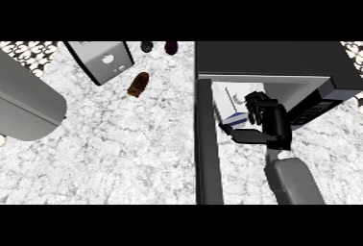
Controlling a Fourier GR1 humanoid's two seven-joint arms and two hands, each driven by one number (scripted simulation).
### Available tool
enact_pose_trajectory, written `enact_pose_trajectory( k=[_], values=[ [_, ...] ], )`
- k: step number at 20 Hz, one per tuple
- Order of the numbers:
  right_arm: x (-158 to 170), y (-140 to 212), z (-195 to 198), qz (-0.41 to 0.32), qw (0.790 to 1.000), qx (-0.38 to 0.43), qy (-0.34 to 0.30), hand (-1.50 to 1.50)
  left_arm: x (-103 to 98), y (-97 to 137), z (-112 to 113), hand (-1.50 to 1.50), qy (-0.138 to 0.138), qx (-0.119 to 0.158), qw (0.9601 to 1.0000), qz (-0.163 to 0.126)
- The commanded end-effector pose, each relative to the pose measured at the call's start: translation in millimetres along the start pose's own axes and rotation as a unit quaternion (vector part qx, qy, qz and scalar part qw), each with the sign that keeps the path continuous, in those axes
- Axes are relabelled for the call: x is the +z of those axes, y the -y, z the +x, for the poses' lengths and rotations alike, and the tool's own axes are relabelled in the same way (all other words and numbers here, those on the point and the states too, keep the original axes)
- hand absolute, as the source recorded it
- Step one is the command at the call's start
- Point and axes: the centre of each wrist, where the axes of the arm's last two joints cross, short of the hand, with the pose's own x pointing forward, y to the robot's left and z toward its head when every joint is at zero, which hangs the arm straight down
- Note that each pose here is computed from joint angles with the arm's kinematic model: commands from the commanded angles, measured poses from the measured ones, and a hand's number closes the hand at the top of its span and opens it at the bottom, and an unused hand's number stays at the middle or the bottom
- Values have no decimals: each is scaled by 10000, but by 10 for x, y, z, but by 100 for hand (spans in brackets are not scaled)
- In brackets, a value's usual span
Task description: Pick up the milk, place it into the microwave and close the microwave
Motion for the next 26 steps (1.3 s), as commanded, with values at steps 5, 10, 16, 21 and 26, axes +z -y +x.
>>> enact_pose_trajectory(
  k=[5,10,16,21,26],
  values=[
    [-264,-120,-466,-46,9998,169,-61,150,-99,-124,-102,-150,-20,20,10000,12],
    [-476,-80,-527,-95,9991,300,269,150,-39,-268,-26,-150,-147,-15,9999,-55],
    [-657,-117,-557,-134,9947,753,685,150,-84,-178,-173,-150,-86,42,9999,-61],
    [-785,-110,-519,-209,9871,1379,779,150,-83,-78,-190,-150,-35,79,9999,-123],
    [-947,-99,-389,-209,9564,2634,1242,150,-174,-232,-199,-150,-14,150,9998,-116]
  ],
)
